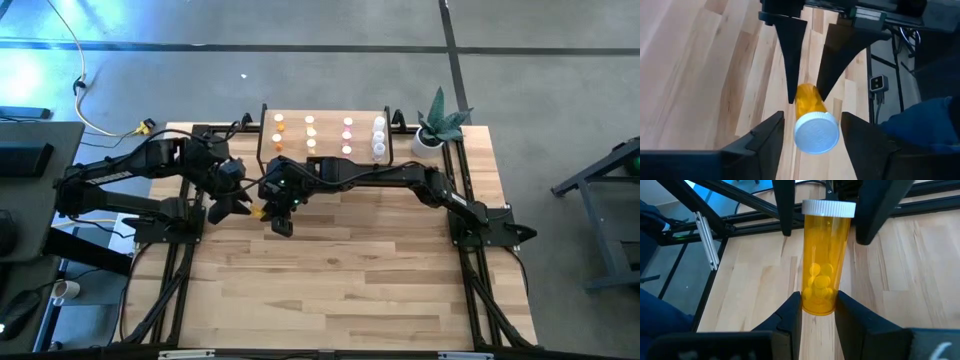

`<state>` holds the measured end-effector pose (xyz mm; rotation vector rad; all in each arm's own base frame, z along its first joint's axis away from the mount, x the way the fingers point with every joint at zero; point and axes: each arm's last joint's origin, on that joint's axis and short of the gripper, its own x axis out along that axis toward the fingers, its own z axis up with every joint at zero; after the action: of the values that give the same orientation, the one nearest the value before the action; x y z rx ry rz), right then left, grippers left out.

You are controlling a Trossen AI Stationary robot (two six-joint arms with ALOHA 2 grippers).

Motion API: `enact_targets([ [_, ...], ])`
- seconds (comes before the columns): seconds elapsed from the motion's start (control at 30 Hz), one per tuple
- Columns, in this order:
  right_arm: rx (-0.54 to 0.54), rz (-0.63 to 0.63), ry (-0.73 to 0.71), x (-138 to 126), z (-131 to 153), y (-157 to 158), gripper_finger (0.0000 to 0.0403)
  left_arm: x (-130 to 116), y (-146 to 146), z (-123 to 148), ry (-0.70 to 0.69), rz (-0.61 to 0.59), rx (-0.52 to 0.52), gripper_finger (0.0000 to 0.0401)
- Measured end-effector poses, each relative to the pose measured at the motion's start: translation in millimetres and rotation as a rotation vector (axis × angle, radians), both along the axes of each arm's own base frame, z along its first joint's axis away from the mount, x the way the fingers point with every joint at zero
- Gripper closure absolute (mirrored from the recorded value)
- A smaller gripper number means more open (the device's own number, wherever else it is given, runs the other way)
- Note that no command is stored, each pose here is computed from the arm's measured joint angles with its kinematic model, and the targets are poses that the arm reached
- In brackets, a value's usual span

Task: Pick and place medicine bottles onto shelf by color
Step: Put the orange pill bottle on the shelf aligned with other orange pill bottles

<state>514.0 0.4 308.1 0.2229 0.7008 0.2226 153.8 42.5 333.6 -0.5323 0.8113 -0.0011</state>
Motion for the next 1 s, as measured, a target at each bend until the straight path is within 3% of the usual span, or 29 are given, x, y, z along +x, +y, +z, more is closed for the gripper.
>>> enact_targets([
  [0.47,0.007,-0.006,0.003,0.0,0.0,0.0,0.0322,0.0,0.0,0.0,-0.006,-0.020,0.021,0.0289],
  [0.87,0.025,-0.021,0.009,0.0,0.0,-0.4,0.0322,0.0,0.0,-0.1,-0.006,-0.022,0.023,0.0282],
  [1.0,0.026,-0.022,0.010,0.0,0.0,-0.4,0.0304,0.1,0.0,-0.1,-0.006,-0.023,0.024,0.0285],
])
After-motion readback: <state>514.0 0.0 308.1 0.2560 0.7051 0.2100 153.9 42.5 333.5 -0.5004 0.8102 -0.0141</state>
